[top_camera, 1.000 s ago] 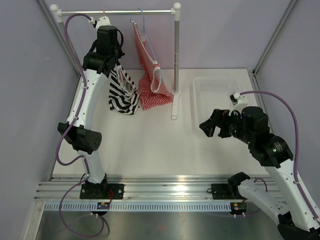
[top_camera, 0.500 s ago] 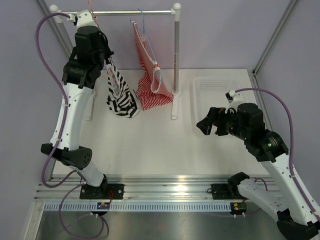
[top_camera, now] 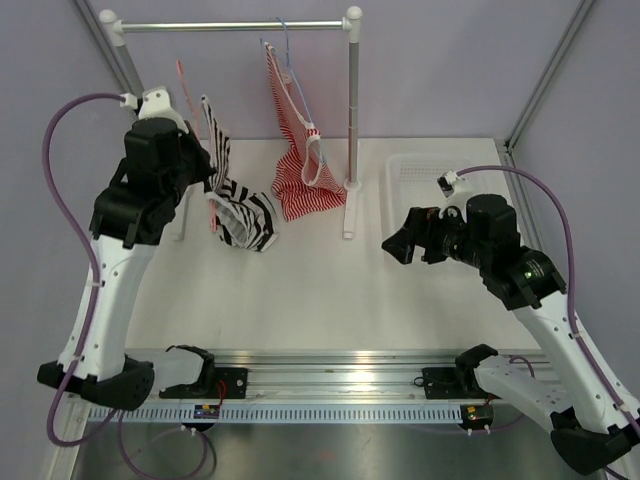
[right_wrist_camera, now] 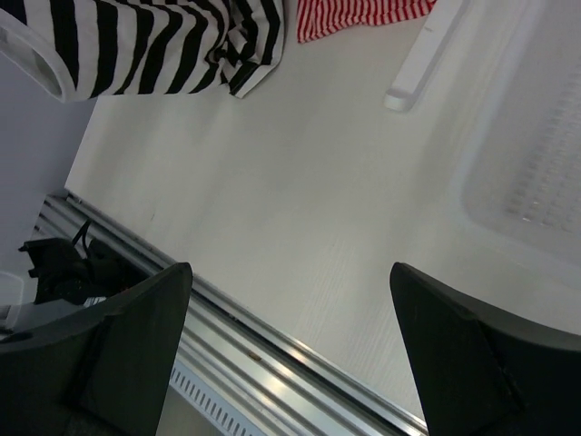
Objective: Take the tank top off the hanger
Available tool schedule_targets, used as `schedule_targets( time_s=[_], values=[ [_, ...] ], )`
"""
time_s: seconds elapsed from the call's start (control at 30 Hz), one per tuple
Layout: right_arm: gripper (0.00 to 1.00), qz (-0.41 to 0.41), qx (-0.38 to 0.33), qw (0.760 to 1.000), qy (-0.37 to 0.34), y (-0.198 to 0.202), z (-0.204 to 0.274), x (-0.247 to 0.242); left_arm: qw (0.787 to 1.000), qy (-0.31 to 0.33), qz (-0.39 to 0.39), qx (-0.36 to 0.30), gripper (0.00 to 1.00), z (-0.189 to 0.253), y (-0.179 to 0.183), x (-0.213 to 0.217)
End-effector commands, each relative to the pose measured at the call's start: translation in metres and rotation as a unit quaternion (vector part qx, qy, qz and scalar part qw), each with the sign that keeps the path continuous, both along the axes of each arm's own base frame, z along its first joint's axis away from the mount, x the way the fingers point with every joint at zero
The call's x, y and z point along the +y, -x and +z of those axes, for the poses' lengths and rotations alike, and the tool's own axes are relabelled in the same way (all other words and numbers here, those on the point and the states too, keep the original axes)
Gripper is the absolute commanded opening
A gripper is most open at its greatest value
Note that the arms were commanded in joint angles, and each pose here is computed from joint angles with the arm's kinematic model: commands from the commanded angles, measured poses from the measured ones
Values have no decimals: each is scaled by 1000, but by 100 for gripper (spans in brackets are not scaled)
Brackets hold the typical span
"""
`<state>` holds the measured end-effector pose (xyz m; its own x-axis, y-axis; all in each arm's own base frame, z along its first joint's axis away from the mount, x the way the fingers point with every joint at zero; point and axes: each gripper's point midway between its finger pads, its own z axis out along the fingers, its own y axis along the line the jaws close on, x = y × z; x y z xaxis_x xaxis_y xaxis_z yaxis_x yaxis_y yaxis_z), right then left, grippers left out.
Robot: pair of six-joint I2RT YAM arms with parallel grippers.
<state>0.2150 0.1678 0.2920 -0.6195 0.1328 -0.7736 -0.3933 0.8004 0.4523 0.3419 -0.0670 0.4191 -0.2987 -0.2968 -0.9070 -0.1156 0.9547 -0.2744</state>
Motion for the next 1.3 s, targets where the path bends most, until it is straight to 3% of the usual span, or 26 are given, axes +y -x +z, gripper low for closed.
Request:
schedule_targets(
  time_s=[0.0,0.23,0.43,0.63,0.8,0.93,0.97,1.13,1.17,1.27],
  values=[
    [98,75,-57,994,-49,-5,42,30,999,29,-32,-28,0,11,40,-3],
    [93,192,-71,968,-144,-14,92,88,992,21,-126,-20,0,-8,112,-9],
    [87,254,-69,954,-140,-4,100,171,952,40,-304,-24,0,-24,188,-47],
    [83,156,-113,974,-122,-37,89,220,919,78,-385,-35,0,-32,230,-66],
    [75,103,-141,983,-62,-61,77,241,906,102,-411,-18,0,-47,236,-76],
    [55,69,-150,986,-19,-80,64,241,899,110,-424,-22,0,-46,241,-79],
    [41,67,-151,986,-13,-82,62,242,899,107,-424,-23,0,-46,241,-79],
    [36,46,-160,986,12,-86,59,232,906,96,-412,-17,0,-49,238,-75],
    [22,42,-160,986,15,-87,58,231,905,97,-413,-18,0,-49,238,-75],
    [4,32,-160,986,35,-91,53,226,908,96,-408,-20,0,-49,236,-74]
  ],
)
